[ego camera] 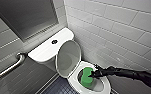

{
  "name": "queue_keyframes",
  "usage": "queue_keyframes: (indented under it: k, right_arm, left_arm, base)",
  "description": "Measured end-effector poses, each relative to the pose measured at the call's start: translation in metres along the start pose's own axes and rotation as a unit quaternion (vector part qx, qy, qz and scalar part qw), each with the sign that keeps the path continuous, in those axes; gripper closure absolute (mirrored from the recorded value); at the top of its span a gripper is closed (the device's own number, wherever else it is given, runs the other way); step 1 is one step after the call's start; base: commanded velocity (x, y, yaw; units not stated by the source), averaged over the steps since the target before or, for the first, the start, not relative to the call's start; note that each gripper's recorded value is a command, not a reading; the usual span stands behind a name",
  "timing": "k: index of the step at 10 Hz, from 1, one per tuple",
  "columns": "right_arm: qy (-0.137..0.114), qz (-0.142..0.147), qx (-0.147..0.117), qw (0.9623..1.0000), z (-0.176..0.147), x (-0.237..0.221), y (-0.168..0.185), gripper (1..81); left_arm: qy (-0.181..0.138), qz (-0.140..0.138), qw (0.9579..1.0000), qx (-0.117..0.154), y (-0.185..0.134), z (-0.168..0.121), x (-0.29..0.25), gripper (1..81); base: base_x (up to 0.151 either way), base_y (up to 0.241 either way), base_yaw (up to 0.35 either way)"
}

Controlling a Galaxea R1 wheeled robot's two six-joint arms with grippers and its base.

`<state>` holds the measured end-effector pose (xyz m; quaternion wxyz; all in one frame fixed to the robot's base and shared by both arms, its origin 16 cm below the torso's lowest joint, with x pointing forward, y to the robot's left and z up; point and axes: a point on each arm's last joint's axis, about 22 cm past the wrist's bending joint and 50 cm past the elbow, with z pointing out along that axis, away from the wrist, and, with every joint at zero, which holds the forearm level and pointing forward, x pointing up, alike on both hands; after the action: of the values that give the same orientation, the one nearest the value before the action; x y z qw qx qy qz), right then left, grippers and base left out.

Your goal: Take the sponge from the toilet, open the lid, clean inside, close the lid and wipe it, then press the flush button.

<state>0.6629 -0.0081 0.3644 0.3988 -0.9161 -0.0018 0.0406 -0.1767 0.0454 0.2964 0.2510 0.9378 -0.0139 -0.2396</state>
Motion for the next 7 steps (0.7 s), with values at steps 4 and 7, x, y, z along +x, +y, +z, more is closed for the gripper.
queue_keyframes:
  k: [4,7]
  right_arm:
    - [-0.055,-0.033,0.038,0.9973,0.072,-0.01,-0.053,81.1]
    - [-0.062,-0.032,0.046,0.9965,0.085,-0.018,-0.059,81.1]
  left_arm:
    - [0.016,-0.063,0.9979,-0.002,0.022,0.004,-0.013,1.0]
    - [0.02,-0.071,0.9973,-0.003,0.026,0.005,-0.013,1.0]
  base:
    - [0.0,0.0,0.0]
    - [0.0,0.0,0.0]
